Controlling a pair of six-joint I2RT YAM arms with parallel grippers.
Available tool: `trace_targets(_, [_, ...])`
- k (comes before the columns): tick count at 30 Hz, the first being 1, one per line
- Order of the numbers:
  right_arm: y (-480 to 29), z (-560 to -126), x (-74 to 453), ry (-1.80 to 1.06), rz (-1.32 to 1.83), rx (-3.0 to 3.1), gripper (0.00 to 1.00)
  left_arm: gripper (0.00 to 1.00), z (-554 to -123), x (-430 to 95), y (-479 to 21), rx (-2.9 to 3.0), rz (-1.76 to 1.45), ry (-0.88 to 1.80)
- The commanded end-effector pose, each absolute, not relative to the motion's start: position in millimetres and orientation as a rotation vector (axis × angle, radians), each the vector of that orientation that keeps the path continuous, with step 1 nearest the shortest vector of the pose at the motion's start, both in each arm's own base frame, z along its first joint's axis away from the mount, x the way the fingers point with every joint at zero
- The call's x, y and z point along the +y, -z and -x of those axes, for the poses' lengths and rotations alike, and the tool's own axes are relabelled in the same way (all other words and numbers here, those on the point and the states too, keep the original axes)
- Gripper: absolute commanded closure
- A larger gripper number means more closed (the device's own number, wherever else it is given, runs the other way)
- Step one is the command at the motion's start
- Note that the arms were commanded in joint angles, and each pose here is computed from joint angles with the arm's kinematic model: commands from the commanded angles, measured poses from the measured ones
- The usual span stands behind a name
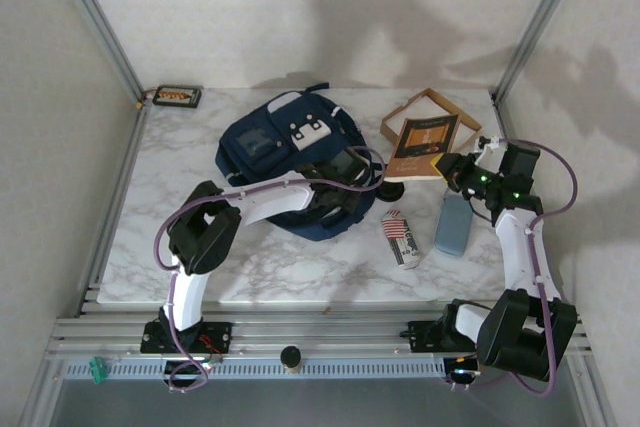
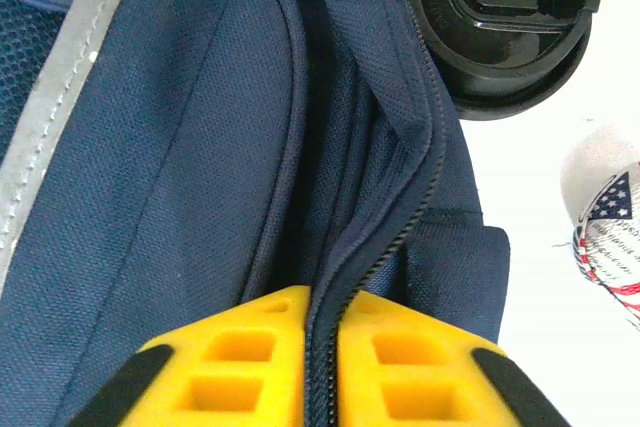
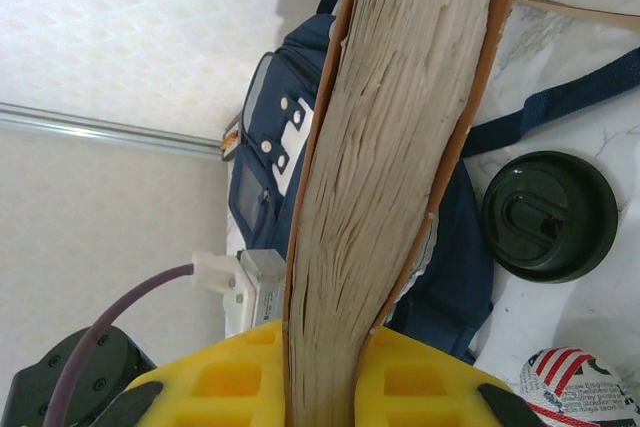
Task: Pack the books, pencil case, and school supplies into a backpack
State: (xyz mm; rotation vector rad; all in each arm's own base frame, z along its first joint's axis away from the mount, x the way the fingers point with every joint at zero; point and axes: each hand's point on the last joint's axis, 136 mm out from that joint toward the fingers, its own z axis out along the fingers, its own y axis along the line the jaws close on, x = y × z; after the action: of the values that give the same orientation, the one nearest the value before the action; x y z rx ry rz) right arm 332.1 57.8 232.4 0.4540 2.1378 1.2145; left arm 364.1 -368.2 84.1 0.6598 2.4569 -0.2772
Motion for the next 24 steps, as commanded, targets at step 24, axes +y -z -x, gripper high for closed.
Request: trace_targets(24, [-211.1,-289.0,253.9,-1.704,0.179,2.188,1.00,1.00,-390.6,-325.3,-346.5,2.081,-0.299,0.349])
